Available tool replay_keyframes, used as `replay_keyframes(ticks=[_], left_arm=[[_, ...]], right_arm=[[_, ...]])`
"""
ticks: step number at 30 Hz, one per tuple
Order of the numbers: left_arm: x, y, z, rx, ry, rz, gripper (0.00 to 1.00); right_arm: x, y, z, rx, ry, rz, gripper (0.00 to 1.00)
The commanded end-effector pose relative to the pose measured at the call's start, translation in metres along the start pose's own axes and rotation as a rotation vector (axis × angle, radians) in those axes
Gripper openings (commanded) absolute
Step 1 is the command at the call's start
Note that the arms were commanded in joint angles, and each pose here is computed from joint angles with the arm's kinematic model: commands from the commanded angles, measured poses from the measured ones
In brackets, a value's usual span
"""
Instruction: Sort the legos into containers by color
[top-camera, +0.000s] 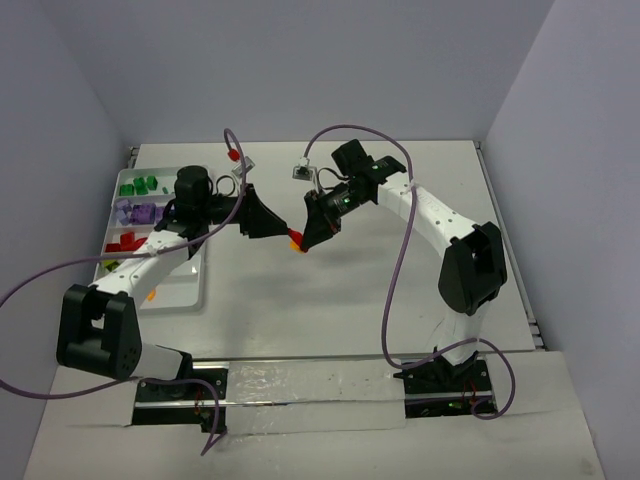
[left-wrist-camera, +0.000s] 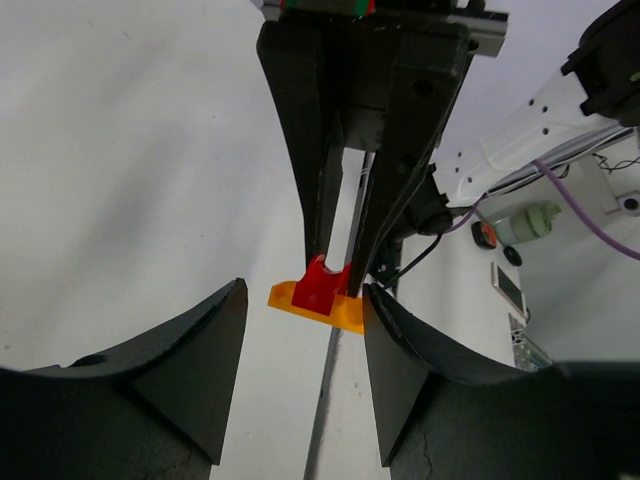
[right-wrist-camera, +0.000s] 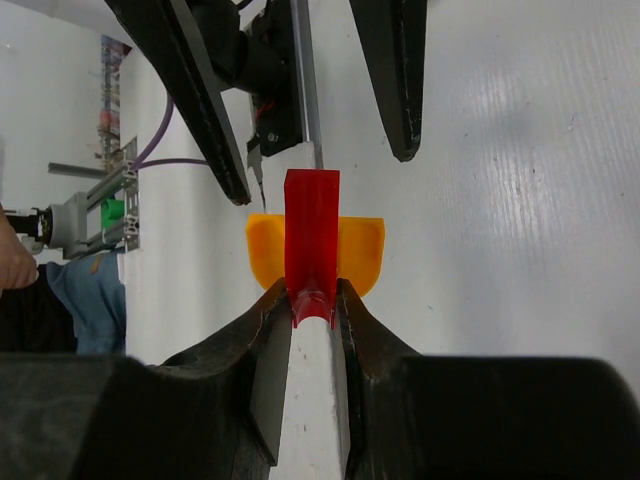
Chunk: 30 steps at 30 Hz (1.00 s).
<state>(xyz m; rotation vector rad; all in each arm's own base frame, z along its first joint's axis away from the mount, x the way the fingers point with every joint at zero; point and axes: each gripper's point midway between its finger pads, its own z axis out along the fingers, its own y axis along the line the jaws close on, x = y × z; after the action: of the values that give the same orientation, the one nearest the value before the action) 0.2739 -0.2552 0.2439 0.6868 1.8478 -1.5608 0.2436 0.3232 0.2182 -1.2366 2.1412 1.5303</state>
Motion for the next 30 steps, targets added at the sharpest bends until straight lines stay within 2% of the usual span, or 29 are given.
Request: replay_keyframes(ticks=[1,9,19,30], left_arm=[[-0.012,-0.021,0.005,0.101,-0.016,0.058,0.56],[-0.002,-0.03,0.013,0.151,0.019,0.037,0.53],[0.008,-0.021,0.015,0.13,0.041,0.013,0.53],[0.017,-0.02,0.02,0.129,0.074,0.006,0.45]], right_arm=[[-0.007,0.025,-0.006,-0.044,-0.021,-0.046,0.0],[-0.011,0.028,-0.006,-0.059,-0.025,-0.049,0.0],[-0.013,0.032,-0.009,-0.061,-0.031,-0.056,0.0],[-0.016,0.034,-0.01,-0.06,-0.035,-0.058,0.0]])
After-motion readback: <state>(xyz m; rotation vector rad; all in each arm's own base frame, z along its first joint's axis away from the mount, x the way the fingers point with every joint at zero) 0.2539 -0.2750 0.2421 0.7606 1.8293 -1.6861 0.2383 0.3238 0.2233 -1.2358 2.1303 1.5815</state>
